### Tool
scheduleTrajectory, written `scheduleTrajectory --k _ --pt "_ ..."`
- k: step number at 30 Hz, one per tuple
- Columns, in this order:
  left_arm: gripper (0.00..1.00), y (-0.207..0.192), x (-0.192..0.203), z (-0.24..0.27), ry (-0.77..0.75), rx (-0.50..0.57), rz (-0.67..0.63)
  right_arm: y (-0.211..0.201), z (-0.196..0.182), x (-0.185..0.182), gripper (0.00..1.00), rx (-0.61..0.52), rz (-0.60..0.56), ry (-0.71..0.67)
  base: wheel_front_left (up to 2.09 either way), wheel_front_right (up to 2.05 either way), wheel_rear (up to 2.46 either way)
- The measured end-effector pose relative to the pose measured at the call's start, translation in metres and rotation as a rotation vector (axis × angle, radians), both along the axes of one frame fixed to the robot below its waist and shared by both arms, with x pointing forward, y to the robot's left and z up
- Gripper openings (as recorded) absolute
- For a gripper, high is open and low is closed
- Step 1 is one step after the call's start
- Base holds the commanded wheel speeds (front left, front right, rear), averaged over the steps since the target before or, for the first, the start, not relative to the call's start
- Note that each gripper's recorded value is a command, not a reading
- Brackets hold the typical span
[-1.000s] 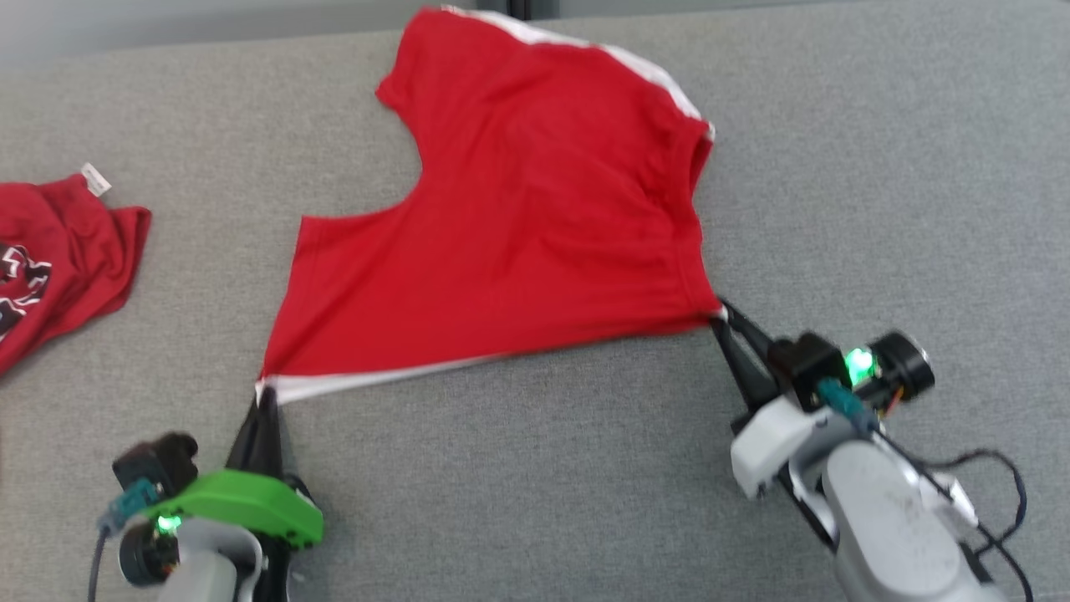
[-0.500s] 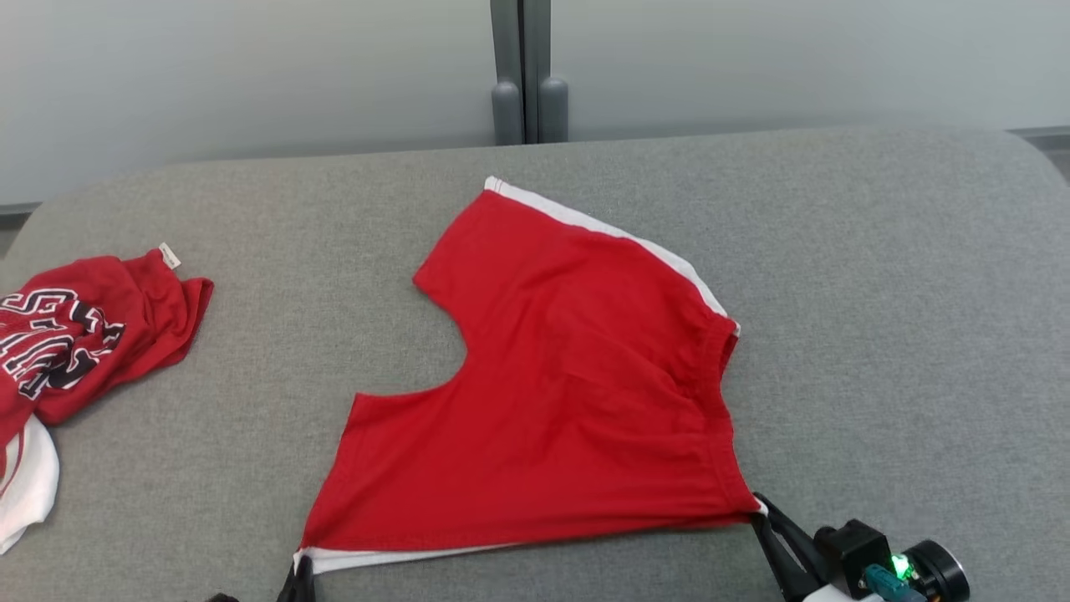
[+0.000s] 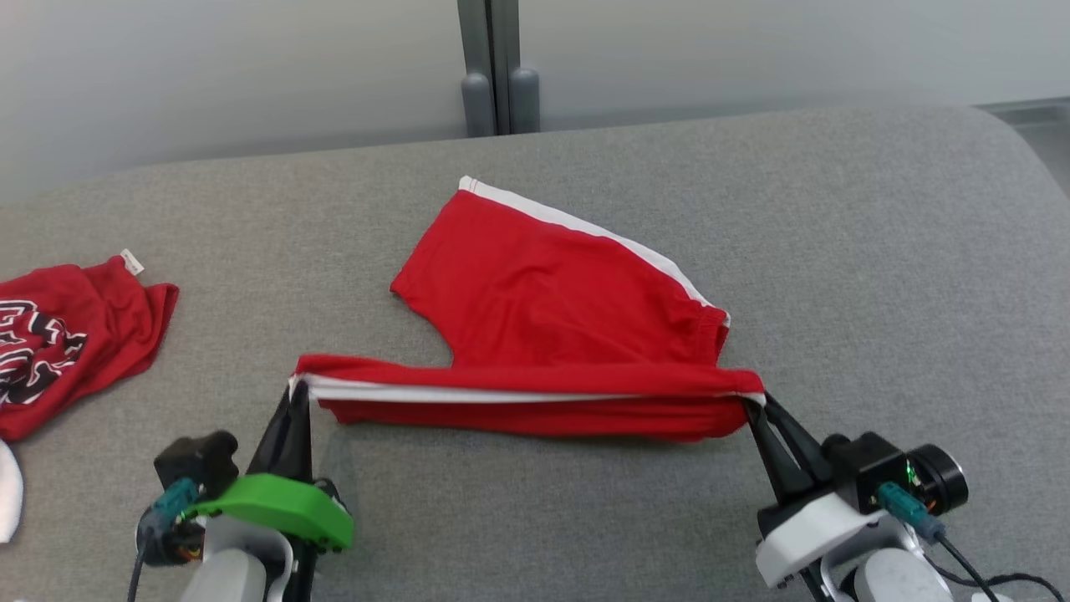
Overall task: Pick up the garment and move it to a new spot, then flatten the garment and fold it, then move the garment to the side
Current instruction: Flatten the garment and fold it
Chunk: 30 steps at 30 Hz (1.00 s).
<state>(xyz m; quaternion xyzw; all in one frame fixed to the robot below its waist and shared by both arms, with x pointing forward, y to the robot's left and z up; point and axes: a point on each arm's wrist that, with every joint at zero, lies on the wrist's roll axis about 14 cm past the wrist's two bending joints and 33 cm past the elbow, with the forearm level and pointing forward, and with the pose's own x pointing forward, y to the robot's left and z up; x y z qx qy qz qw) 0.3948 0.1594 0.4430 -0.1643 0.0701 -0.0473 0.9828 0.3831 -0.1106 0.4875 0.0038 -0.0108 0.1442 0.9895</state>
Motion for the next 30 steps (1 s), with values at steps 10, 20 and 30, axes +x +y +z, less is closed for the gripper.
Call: scheduleTrajectory --k 10,20,30 --pt "0.00 -0.034 0.087 0.011 -0.044 0.084 -0.159 -0.004 0.011 0.055 0.00 0.096 -0.031 -0.029 0.00 0.00 0.00" --pt "0.00 -0.068 0.156 -0.006 -0.032 0.131 -0.259 -0.015 -0.018 0.090 0.00 0.194 -0.067 0.051 0.00 0.00 0.00" --pt "0.00 -0.092 0.195 -0.031 0.003 0.190 -0.322 -0.024 -0.037 0.097 0.00 0.205 -0.087 0.098 0.00 0.00 0.00"
